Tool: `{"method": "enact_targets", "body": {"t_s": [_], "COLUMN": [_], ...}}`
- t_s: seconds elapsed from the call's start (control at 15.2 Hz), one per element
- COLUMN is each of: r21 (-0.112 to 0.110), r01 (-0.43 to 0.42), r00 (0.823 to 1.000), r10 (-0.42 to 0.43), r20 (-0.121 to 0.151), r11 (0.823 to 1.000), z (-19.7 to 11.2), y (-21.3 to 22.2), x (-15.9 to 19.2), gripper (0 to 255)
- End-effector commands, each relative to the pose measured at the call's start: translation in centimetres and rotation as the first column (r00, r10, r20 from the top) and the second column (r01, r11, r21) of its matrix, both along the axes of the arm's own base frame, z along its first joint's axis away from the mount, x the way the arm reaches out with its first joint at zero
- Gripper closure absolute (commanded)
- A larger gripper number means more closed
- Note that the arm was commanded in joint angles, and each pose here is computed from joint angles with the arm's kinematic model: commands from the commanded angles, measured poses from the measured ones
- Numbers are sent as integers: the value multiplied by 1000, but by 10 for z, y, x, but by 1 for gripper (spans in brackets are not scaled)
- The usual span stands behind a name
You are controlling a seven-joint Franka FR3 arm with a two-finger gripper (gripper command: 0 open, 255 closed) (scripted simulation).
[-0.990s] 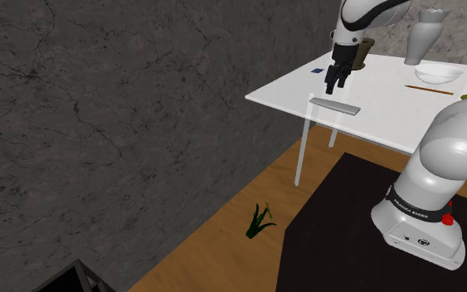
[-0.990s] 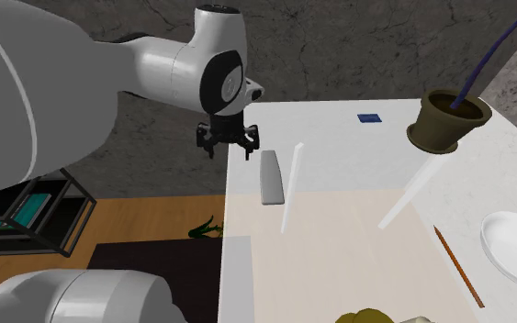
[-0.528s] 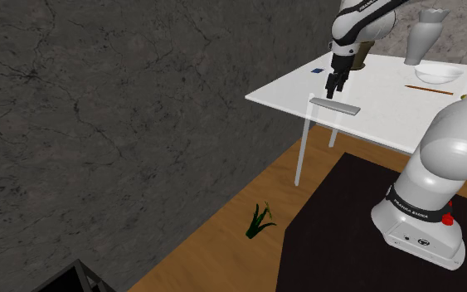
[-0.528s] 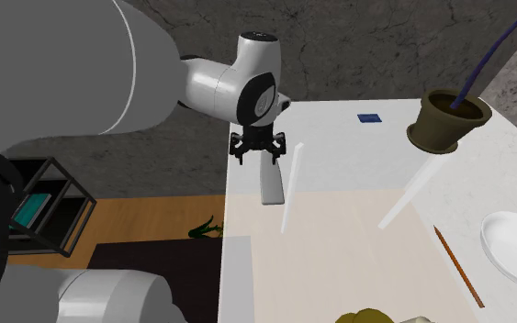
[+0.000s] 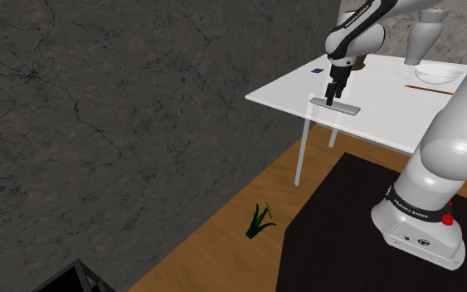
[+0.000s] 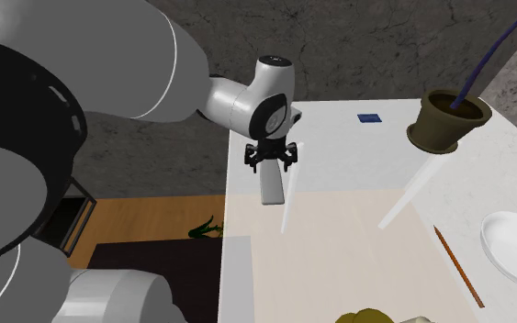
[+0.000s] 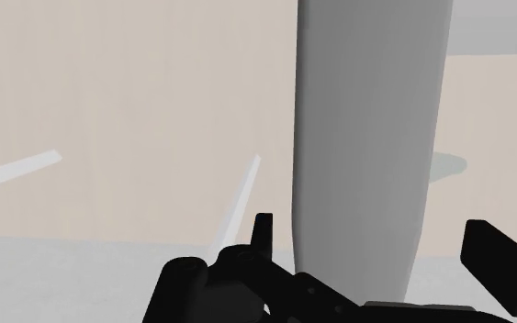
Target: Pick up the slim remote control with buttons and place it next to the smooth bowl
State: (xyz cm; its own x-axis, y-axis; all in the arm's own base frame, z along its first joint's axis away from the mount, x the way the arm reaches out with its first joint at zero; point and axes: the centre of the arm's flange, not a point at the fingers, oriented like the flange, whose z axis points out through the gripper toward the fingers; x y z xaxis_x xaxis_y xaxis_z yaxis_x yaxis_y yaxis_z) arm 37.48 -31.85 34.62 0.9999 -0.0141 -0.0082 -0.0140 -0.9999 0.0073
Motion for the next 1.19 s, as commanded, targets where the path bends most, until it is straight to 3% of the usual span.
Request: {"method": "enact_targets", "body": {"t_s": [0.0, 0.59, 0.66, 1.12], "r21": [-1, -1, -1, -1], "r01": [0, 0, 0, 0], "r00": [1000, 1000, 1000, 1000], "r10": [0, 0, 0, 0], "r20": [0, 0, 0, 0], "r11": [1000, 1000, 1000, 1000], "z": [-10, -19, -19, -19], "y": [-1, -1, -1, -1], "x": [0, 0, 0, 0], "gripper": [0, 0, 255, 255]}}
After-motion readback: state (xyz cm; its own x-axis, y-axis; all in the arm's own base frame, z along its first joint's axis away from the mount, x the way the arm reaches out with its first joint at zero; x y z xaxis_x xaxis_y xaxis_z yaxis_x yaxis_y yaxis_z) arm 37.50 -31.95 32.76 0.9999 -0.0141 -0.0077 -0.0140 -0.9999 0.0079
